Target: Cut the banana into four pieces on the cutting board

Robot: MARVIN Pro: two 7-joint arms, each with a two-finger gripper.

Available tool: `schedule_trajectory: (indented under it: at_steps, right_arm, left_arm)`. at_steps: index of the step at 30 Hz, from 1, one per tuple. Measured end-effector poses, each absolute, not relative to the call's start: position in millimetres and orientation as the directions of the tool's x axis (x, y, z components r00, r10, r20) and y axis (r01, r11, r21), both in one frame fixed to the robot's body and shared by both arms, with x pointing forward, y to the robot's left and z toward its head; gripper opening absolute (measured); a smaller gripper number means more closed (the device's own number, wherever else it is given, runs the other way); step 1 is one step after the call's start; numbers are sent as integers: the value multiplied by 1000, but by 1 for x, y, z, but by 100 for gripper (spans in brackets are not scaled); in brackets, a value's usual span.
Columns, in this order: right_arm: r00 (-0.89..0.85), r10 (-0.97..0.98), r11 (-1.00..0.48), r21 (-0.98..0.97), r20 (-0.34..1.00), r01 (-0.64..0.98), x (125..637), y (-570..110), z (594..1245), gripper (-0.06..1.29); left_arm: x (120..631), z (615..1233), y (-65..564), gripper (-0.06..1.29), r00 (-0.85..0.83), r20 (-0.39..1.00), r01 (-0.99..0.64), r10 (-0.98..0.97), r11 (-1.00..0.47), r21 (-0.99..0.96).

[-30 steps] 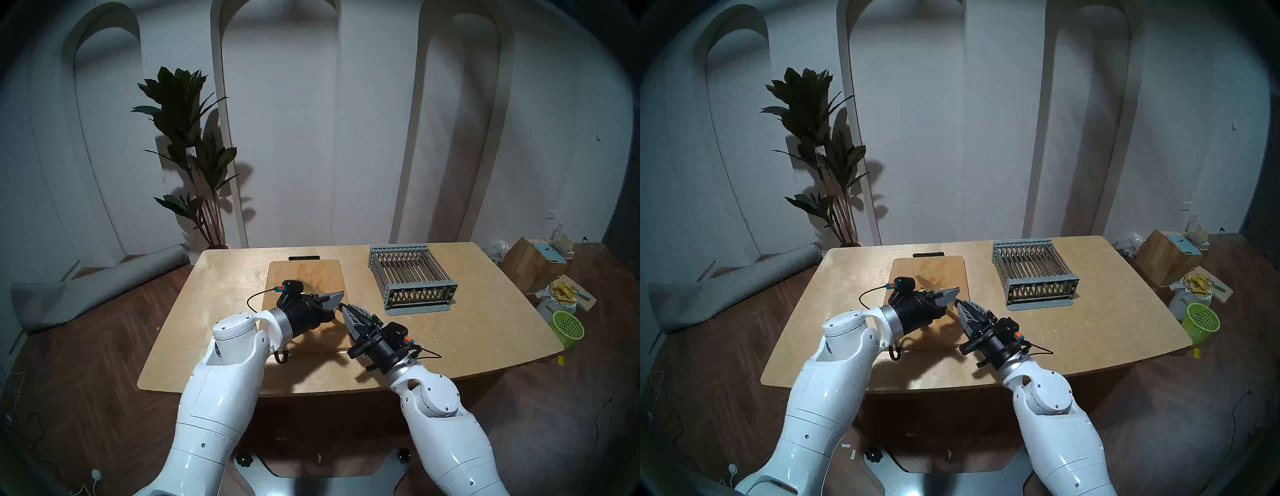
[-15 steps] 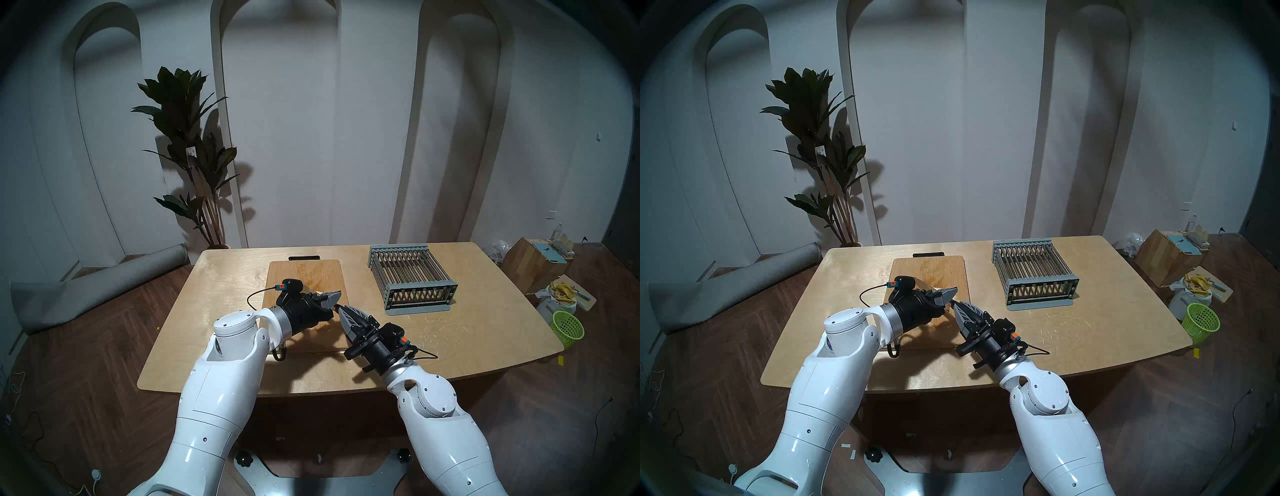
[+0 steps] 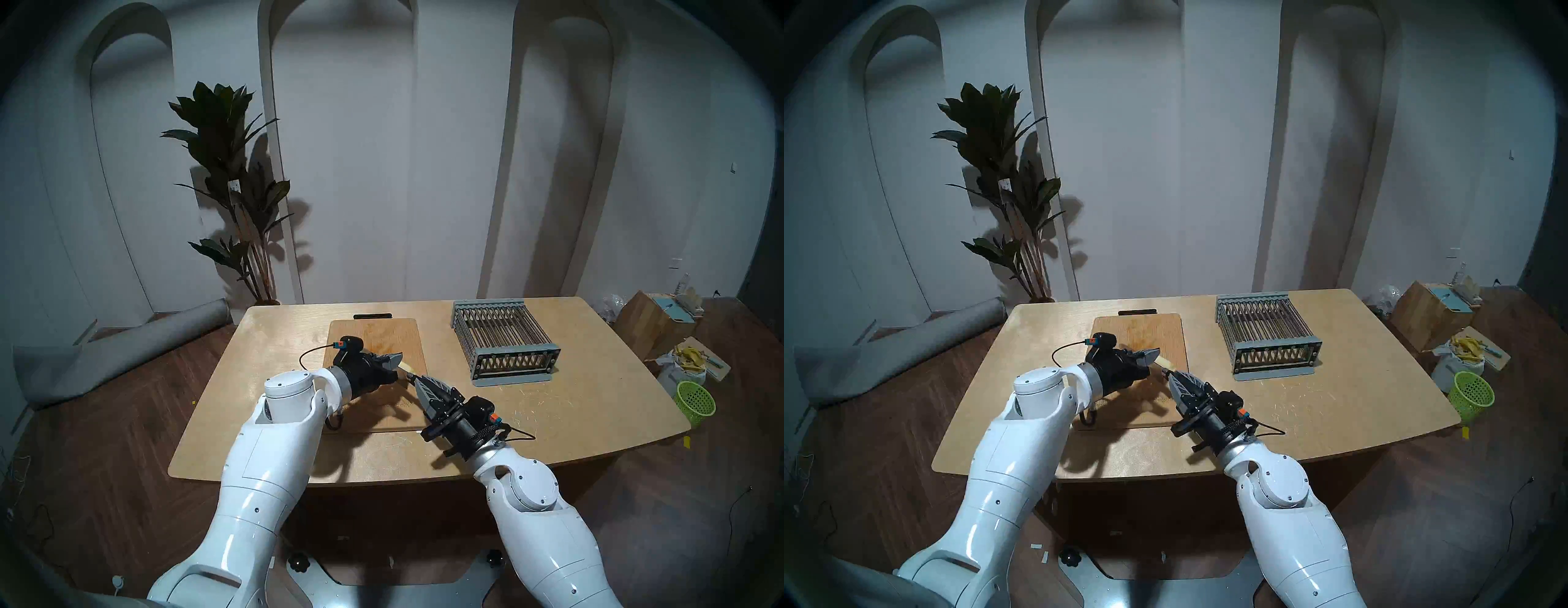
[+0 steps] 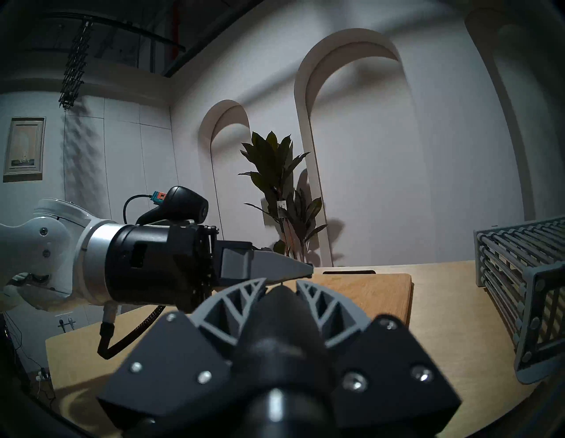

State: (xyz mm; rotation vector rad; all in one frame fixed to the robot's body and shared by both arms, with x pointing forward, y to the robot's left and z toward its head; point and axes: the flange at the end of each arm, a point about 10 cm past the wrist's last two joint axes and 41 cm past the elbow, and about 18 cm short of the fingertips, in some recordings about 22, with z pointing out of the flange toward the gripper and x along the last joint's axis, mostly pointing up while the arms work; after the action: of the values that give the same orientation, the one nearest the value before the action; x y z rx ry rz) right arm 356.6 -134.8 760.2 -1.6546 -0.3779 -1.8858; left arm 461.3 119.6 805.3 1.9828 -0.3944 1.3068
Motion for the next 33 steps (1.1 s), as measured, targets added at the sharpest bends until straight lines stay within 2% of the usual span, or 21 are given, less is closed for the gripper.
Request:
schedule_trajectory:
  at_steps: [16, 33]
  right_arm:
    - [-22, -233, -791, -176, 972, 586, 356, -138, 749, 29]
    - [-19, -222, -796, -170, 975, 580, 362, -137, 746, 29]
  left_arm:
    - [460, 787, 126, -3, 424, 902, -631, 75, -690, 354]
    - [461, 776, 157, -3, 439, 887, -578, 142, -711, 400]
